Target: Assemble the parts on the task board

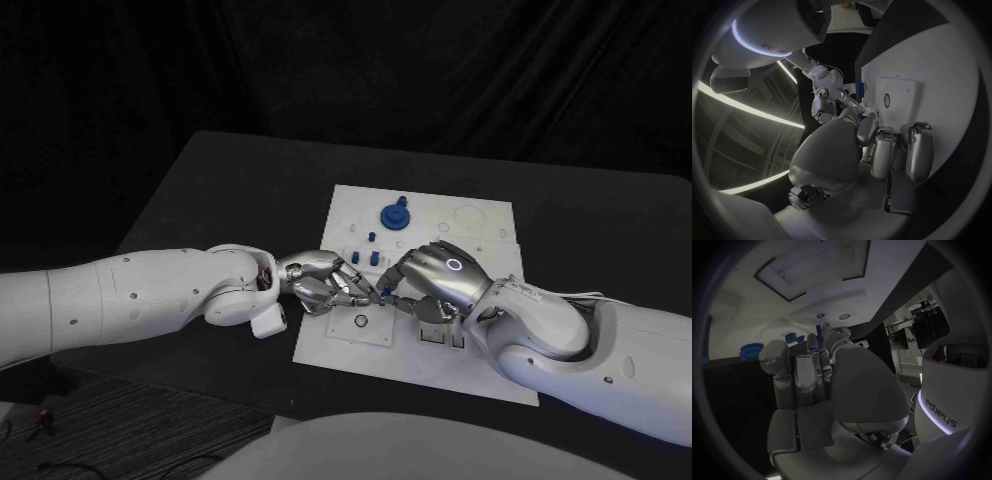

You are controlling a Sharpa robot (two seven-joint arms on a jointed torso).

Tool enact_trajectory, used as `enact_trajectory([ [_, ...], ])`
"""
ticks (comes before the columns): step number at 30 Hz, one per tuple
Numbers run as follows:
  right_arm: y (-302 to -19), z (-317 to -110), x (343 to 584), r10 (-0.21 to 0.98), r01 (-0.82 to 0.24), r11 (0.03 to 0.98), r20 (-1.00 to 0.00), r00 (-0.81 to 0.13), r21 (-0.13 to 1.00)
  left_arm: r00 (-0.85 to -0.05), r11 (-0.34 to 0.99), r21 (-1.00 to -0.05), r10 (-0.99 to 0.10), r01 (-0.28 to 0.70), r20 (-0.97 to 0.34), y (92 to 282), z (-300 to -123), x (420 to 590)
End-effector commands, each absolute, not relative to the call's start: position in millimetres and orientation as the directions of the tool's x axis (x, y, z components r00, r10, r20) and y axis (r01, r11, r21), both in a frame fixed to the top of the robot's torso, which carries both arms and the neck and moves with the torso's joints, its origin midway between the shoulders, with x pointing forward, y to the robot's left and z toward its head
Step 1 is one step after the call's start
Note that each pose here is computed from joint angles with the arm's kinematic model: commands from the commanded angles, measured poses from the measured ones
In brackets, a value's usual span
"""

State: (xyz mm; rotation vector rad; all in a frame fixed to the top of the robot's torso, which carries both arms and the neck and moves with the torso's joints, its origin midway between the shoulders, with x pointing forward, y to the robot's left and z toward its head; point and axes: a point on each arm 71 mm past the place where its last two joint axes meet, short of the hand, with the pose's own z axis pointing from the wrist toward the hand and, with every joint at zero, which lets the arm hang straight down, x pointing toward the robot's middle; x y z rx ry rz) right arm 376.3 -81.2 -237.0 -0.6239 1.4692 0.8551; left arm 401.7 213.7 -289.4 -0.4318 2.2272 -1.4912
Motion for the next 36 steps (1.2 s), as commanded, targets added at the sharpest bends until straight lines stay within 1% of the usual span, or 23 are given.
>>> enact_trajectory([
  [1, -81.7, -238.3, 375.6, 0.107, -0.803, 0.58, -0.99, -0.089, 0.135, -0.858, 0.367, -0.93, -0.483, -0.018, -0.173, 215.9, -288.9, 400.4],
  [12, -83.0, -243.0, 377.9, 0.071, -0.792, 0.597, -0.992, -0.106, 0.128, -0.812, 0.367, -0.93, -0.545, -0.007, -0.209, 238.8, -282.4, 395.5],
  [21, -80.6, -245.2, 377.6, 0.057, -0.792, 0.597, -0.992, -0.116, 0.127, -0.747, 0.352, -0.935, -0.61, 0.043, -0.264, 250.9, -274.5, 395.1],
  [36, -75.9, -247.3, 378.7, 0.042, -0.795, 0.594, -0.992, -0.122, 0.123, -0.704, 0.358, -0.931, -0.645, 0.068, -0.299, 258.0, -272.2, 397.9],
])
